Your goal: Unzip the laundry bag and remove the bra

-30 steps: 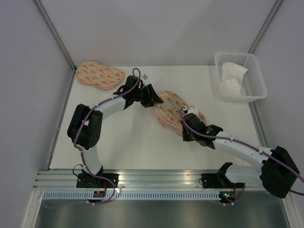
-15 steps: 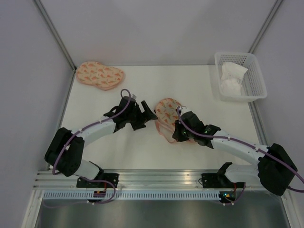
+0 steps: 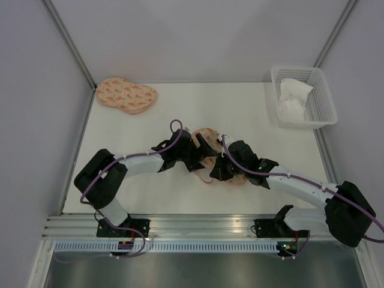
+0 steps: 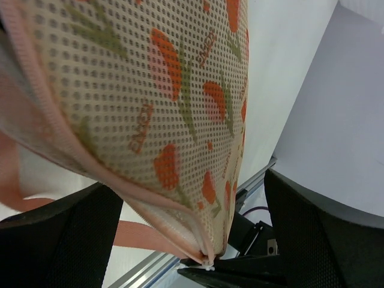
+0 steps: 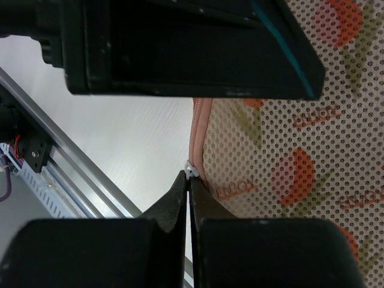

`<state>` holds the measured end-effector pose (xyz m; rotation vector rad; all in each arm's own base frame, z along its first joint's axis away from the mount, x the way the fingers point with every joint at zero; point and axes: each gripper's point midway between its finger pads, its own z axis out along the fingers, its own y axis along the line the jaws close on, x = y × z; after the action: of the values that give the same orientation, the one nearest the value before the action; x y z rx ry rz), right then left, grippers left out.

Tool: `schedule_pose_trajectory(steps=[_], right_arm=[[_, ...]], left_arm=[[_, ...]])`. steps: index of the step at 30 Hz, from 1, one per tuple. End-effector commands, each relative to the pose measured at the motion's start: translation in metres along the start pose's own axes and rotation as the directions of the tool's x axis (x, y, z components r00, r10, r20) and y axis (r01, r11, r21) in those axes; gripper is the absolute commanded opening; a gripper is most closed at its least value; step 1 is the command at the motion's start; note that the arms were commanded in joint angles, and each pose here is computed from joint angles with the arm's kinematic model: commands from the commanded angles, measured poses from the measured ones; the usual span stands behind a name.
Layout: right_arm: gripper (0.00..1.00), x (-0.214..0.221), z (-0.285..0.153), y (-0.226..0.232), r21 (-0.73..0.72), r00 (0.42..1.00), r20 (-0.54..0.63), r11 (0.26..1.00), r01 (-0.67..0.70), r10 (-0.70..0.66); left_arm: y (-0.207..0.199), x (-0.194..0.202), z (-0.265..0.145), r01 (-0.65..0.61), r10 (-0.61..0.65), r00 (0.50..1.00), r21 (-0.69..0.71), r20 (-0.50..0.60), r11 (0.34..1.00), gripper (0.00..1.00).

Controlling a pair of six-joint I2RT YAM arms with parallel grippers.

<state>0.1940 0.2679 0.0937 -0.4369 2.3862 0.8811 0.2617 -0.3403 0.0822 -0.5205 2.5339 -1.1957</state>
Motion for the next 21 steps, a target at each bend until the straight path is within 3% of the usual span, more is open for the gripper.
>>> schedule_pose_trajectory(steps=[1, 3, 5, 6, 8, 9, 12, 21], right_arm=[[0.0, -0.007, -0.002, 0.01, -0.05, 0.999, 0.034, 0.998, 0.033, -0.031], [0.01, -0.008, -0.003, 0.008, -0.039, 0.999, 0.039, 0.999, 0.032, -0.031], [0.01, -0.009, -0.003, 0.008, -0.04, 0.999, 0.041, 0.999, 0.032, -0.03], [0.0, -0.009, -0.003, 0.009, -0.04, 0.999, 0.041, 0.999, 0.032, -0.03], [0.0, -0.009, -0.003, 0.009, -0.04, 0.999, 0.041, 0.999, 0.034, -0.032], [0.0, -0.009, -0.003, 0.008, -0.037, 0.999, 0.039, 0.999, 0.032, -0.031], [0.0, -0.006, -0.003, 0.007, -0.034, 0.999, 0.03, 0.999, 0.03, -0.028], [0.0, 0.013, -0.009, -0.002, -0.005, 0.999, -0.037, 1.0, 0.03, -0.031]], left_arm=[[-0.033, 0.002, 0.008, 0.043, -0.044, 0.999, 0.08, 0.001, 0.996, 0.98], [-0.03, 0.008, 0.009, 0.047, -0.047, 0.999, 0.071, -0.001, 0.996, 0.95], [-0.028, 0.008, 0.006, 0.05, -0.051, 0.999, 0.087, 0.013, 0.995, 0.82], [-0.027, 0.008, 0.005, 0.053, -0.055, 0.998, 0.094, 0.018, 0.994, 0.67], [-0.026, 0.005, 0.003, 0.051, -0.056, 0.997, 0.108, 0.044, 0.993, 0.48], [-0.027, 0.002, 0.001, 0.051, -0.057, 0.997, 0.112, 0.056, 0.992, 0.26], [-0.025, -0.001, 0.003, 0.05, -0.057, 0.996, 0.092, 0.068, 0.994, 0.02], [-0.012, -0.047, 0.005, 0.058, -0.068, 0.988, 0.074, 0.137, 0.996, 0.02]])
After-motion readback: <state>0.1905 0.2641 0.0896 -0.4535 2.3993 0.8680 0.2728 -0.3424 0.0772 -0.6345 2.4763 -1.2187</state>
